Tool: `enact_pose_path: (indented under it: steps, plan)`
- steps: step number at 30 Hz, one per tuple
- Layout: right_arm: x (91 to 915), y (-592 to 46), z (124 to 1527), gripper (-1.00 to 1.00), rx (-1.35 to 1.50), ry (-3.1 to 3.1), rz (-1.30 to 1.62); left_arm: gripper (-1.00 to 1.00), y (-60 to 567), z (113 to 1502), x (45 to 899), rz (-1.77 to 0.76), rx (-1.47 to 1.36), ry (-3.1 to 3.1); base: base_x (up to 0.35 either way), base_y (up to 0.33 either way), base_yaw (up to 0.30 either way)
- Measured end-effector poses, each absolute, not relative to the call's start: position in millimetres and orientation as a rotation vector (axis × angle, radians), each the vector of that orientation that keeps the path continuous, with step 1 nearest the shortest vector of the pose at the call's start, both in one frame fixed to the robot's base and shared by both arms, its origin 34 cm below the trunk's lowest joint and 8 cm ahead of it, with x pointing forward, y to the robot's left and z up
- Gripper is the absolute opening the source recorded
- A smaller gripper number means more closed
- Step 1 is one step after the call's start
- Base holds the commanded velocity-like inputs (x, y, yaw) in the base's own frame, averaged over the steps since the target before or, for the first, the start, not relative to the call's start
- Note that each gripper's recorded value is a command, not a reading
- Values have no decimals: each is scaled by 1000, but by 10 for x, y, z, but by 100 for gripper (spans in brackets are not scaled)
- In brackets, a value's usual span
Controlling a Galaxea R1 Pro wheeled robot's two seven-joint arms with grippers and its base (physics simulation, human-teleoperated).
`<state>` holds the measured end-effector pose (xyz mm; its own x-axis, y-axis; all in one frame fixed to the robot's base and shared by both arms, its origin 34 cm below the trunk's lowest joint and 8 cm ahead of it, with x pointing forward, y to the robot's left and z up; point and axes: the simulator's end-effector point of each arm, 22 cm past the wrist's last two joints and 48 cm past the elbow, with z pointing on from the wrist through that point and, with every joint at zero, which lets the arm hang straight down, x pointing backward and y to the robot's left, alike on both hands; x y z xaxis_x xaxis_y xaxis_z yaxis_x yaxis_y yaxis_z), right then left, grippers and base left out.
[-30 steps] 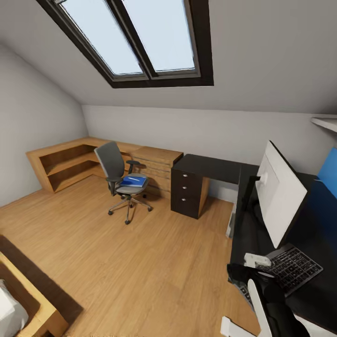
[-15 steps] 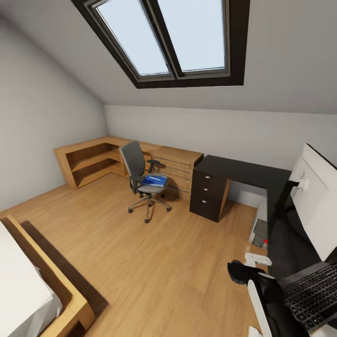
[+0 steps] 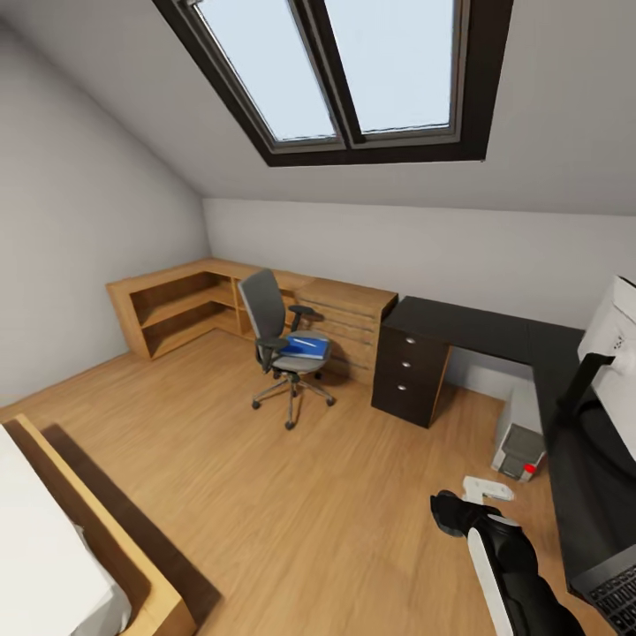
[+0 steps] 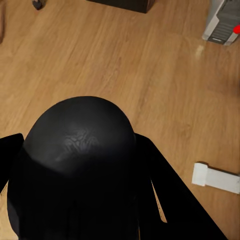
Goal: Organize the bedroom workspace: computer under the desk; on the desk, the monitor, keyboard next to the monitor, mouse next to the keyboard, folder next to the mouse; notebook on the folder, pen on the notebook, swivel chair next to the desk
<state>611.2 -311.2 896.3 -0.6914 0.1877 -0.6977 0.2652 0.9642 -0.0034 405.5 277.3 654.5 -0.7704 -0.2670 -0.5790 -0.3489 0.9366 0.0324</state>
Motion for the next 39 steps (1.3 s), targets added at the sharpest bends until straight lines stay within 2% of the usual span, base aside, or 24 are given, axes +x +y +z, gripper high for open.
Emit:
enact_pose_path:
  steps: [29, 39]
  plan:
    - [6152, -3150, 9009, -100, 322, 2322, -142, 100, 2768, 6502, 3977, 188, -431, 2515, 332, 4, 0]
    - [6156, -3155, 9034, -100, 324, 2317, -141, 100, 2766, 6516, 3999, 187, -429, 2510, 266, 0, -186]
